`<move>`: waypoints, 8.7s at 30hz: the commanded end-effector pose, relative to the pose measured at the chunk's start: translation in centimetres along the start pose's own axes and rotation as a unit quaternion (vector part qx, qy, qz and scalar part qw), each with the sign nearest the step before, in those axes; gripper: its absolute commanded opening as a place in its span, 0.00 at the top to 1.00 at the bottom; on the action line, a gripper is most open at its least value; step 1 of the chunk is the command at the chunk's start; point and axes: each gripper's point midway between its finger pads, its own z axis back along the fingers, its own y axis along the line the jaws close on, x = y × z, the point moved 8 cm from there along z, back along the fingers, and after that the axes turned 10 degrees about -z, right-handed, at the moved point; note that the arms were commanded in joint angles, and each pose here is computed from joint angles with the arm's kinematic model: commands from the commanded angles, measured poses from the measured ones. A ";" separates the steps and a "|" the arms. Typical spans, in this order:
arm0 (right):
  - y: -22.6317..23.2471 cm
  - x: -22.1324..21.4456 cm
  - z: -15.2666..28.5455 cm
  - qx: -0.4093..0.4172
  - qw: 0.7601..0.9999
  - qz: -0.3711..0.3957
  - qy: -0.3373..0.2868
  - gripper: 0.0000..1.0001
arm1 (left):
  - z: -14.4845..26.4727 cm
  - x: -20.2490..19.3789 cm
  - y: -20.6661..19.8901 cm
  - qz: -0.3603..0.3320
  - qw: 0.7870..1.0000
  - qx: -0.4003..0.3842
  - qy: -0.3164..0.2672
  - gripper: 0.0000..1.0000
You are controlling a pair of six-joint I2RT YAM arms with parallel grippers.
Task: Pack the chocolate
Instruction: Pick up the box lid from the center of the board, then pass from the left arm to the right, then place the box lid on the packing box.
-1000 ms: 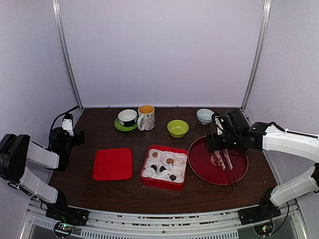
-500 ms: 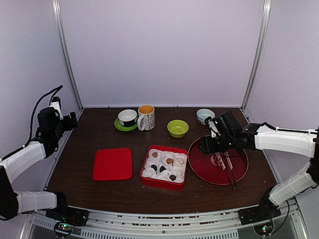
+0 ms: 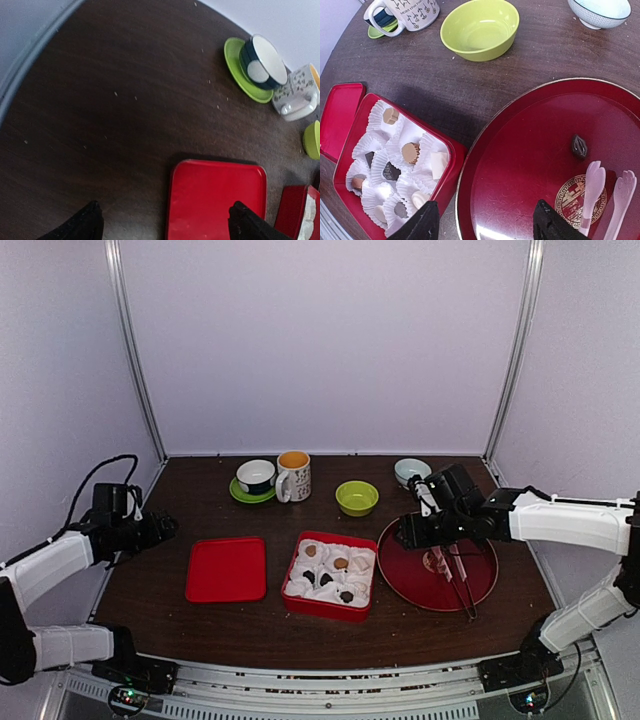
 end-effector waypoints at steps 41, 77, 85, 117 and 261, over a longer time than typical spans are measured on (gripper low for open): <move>2.3 1.8 2.2 0.045 0.998 -0.018 -0.029 0.36 | -4.9 -7.7 -2.5 -0.103 0.952 0.070 0.279 1.00; 8.2 8.0 17.3 0.172 0.935 0.229 -0.208 0.00 | 9.6 1.1 -11.5 -0.178 0.936 -0.268 0.145 1.00; 13.0 2.8 18.1 0.178 0.821 0.463 -0.282 0.00 | 10.4 1.5 -14.2 -0.215 0.919 -0.281 0.173 1.00; 19.9 -5.9 13.2 0.031 0.577 0.764 -0.287 0.26 | 7.5 0.7 -19.6 -0.260 0.883 -0.297 0.253 1.00; 9.1 -3.9 0.5 0.381 0.897 -0.194 0.115 1.00 | -1.0 -4.9 -19.6 -0.164 0.900 -0.370 0.163 0.25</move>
